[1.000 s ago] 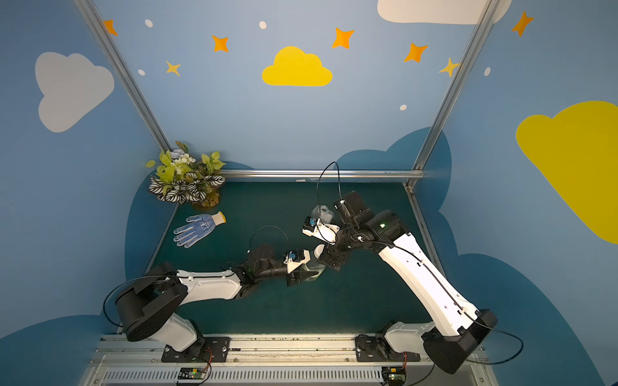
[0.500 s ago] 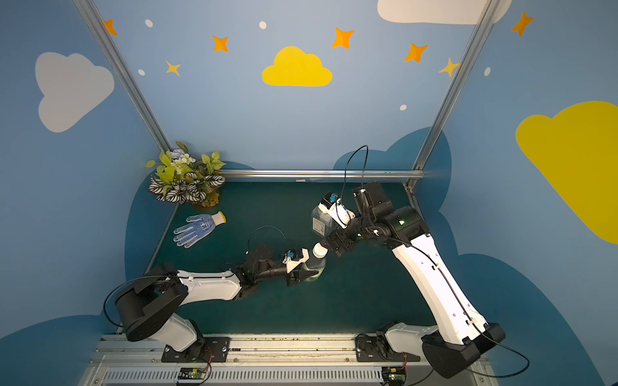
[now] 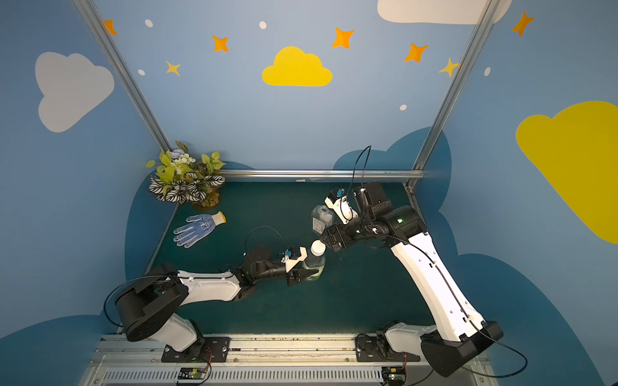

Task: Screw on the bottle caps
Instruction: Screw the bottle cap onto the plastic bottle.

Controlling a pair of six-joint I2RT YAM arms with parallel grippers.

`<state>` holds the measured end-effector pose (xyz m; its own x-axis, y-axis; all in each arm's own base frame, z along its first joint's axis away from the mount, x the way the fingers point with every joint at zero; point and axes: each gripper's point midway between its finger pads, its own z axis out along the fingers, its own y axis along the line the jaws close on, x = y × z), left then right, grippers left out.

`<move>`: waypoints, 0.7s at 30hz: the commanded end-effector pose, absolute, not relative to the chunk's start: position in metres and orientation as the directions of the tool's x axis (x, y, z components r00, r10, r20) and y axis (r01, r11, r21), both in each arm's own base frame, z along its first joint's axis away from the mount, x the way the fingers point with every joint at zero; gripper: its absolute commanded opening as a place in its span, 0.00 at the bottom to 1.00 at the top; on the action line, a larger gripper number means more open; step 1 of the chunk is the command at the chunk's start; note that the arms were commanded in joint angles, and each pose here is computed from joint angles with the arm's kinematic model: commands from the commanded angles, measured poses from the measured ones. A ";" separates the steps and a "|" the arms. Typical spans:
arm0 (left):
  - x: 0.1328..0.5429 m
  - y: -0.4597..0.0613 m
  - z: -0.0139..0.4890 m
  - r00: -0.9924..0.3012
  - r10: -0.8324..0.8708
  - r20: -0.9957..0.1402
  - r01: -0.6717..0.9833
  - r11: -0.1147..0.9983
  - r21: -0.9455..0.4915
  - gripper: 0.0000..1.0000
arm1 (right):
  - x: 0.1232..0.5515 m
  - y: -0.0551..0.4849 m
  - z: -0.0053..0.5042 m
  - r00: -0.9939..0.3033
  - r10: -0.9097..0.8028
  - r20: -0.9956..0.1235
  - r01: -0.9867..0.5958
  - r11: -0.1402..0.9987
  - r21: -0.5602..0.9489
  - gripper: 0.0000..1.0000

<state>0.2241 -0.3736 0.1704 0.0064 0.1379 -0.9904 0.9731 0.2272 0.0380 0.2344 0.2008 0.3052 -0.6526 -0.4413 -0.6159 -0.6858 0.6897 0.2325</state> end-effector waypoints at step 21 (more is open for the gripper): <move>0.221 -0.375 0.187 0.062 0.098 -0.993 0.973 0.217 0.082 0.28 | 0.239 0.202 0.286 -0.705 -0.422 -0.570 -0.647 0.712 0.272 0.88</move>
